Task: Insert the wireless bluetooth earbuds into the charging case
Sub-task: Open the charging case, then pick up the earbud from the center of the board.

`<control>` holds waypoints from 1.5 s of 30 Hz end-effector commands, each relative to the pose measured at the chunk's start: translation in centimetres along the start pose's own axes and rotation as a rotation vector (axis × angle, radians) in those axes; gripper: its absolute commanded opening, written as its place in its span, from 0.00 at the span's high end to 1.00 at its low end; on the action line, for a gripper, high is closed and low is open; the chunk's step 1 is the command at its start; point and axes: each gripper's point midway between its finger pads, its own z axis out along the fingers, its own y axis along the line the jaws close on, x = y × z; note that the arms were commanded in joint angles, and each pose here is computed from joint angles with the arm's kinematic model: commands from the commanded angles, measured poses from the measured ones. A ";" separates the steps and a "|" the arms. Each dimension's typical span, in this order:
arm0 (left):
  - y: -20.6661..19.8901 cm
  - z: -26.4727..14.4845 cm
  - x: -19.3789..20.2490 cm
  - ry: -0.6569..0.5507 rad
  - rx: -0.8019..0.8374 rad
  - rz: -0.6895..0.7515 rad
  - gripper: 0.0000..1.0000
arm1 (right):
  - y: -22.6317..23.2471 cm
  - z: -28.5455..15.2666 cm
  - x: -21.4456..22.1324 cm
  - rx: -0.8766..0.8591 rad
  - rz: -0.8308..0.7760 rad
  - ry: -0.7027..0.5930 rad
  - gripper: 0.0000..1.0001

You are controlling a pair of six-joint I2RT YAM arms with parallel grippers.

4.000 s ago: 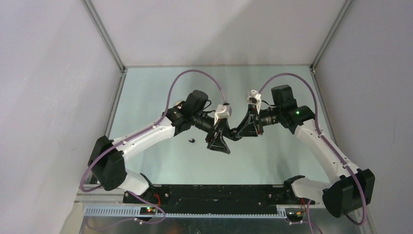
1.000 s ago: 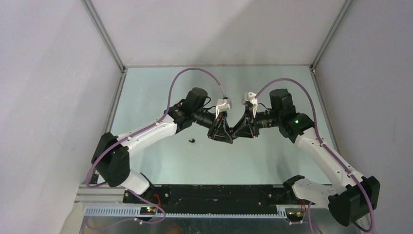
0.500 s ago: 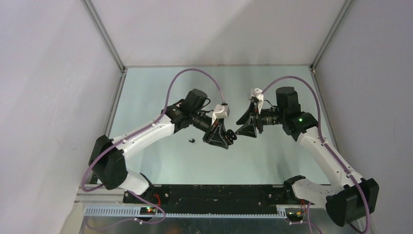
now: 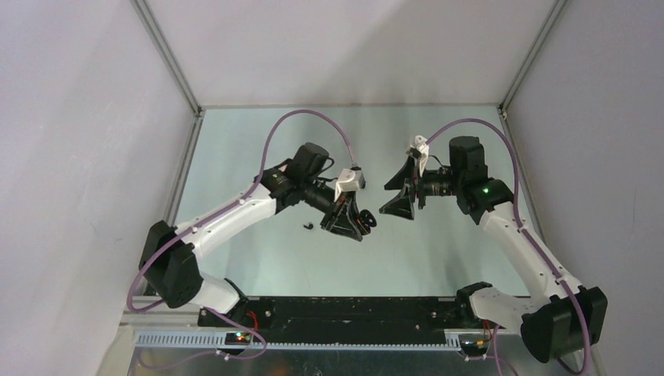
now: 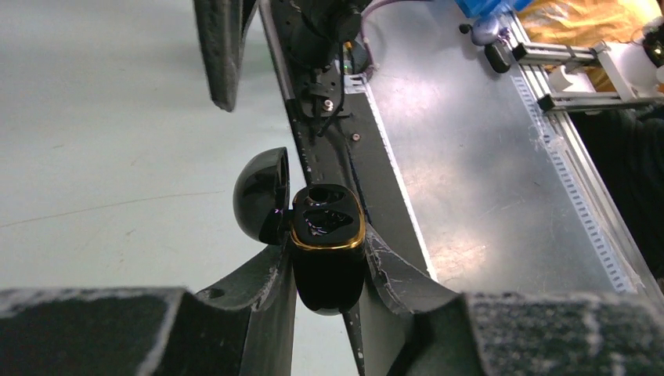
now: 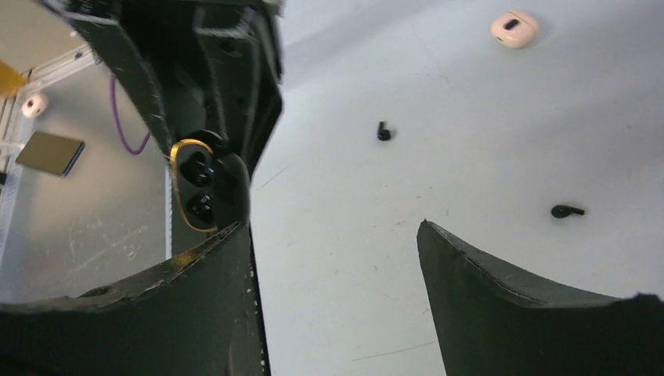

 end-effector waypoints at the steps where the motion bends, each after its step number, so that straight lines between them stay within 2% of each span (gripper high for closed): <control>1: -0.8 -3.3 -3.4 -0.079 -0.056 0.124 1.00 | -3.8 -0.2 -2.5 0.145 0.038 -0.028 0.18; 5: 0.7 -7.4 -4.1 -0.138 -0.188 0.153 1.00 | -9.2 0.5 -3.1 0.306 0.171 0.037 0.18; 8: 0.7 -9.7 -4.0 -0.171 -0.253 0.170 1.00 | -14.2 1.8 -0.8 0.425 0.283 0.163 0.20; 11: 1.2 -12.2 -3.5 -0.197 -0.339 0.178 1.00 | -17.4 4.0 2.2 0.465 0.378 0.332 0.23; 15: 1.6 -14.4 -2.1 -0.221 -0.432 0.170 1.00 | -20.1 7.0 6.6 0.517 0.472 0.466 0.26; 19: 2.1 -15.6 -0.9 -0.251 -0.498 0.153 1.00 | -20.5 10.1 9.8 0.518 0.440 0.567 0.33; 22: 2.3 -15.8 -0.5 -0.261 -0.530 0.172 1.00 | -20.2 11.7 10.5 0.494 0.359 0.642 0.39; 24: 2.3 -15.8 -0.2 -0.262 -0.536 0.172 1.00 | -20.5 11.9 9.9 0.473 0.230 0.669 0.40; 28: 2.2 -15.5 -0.1 -0.265 -0.498 0.152 1.00 | -20.6 12.1 8.7 0.429 -0.038 0.708 0.40; 32: 2.2 -15.3 0.2 -0.263 -0.484 0.144 1.00 | -21.3 11.6 9.1 0.405 -0.231 0.796 0.40; 39: 2.1 -15.2 0.2 -0.265 -0.471 0.145 1.00 | -23.4 10.0 11.0 0.355 -0.437 0.997 0.31; 45: 2.2 -15.2 0.3 -0.263 -0.472 0.144 1.00 | -23.1 10.2 11.1 0.273 -0.556 1.045 0.30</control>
